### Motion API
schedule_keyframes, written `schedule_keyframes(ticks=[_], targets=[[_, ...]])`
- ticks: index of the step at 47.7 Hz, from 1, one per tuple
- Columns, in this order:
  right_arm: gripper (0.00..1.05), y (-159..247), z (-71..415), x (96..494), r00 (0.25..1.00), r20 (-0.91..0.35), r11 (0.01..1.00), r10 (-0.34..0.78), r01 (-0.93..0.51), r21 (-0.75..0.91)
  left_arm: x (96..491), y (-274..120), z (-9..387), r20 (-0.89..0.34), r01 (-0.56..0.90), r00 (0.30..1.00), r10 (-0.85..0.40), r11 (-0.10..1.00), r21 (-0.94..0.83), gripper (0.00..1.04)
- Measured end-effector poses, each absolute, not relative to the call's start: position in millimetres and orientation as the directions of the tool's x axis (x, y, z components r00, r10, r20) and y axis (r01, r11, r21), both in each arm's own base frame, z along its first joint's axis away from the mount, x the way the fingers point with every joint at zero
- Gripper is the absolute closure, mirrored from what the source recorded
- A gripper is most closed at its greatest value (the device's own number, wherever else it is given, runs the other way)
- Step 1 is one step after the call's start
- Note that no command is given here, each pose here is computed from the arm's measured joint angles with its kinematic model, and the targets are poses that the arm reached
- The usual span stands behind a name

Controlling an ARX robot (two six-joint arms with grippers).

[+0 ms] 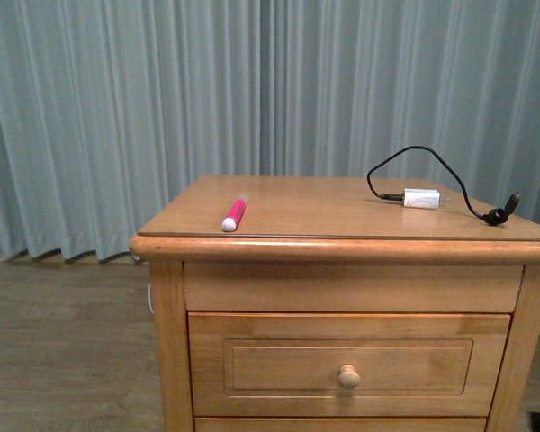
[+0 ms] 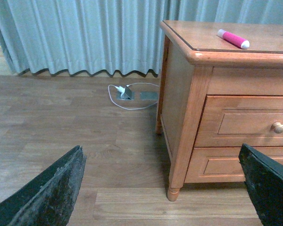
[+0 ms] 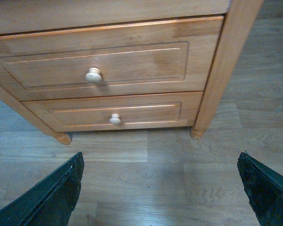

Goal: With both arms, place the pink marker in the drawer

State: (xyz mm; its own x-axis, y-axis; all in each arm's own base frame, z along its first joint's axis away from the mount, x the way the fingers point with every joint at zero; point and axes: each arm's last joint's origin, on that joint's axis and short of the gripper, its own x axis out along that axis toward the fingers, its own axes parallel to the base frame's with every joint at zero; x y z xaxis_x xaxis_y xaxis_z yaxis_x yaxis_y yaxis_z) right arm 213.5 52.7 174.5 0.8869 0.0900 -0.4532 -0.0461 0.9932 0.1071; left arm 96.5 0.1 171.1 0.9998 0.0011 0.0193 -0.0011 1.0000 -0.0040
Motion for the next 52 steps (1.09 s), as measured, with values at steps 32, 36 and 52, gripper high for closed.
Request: schedule_keyframes(ticks=[32,36,52], targets=[[0.08,162,109,371,0.852,-0.519,0.993,0.065,-0.107,-0.051,97,0,171,0.019,-0.001,1.000,0.001,1.000,-0.004,0.06],[0.08,166,104,378,0.853,-0.518,0.993,0.054,-0.099,-0.060,97,0,171,0.019,-0.001,1.000,0.002,1.000,-0.004,0.06],[0.08,163,86,401,0.850,-0.526,0.997,0.008,-0.049,-0.065,97,0,171,0.019,-0.001,1.000,0.001,1.000,-0.004,0.06]])
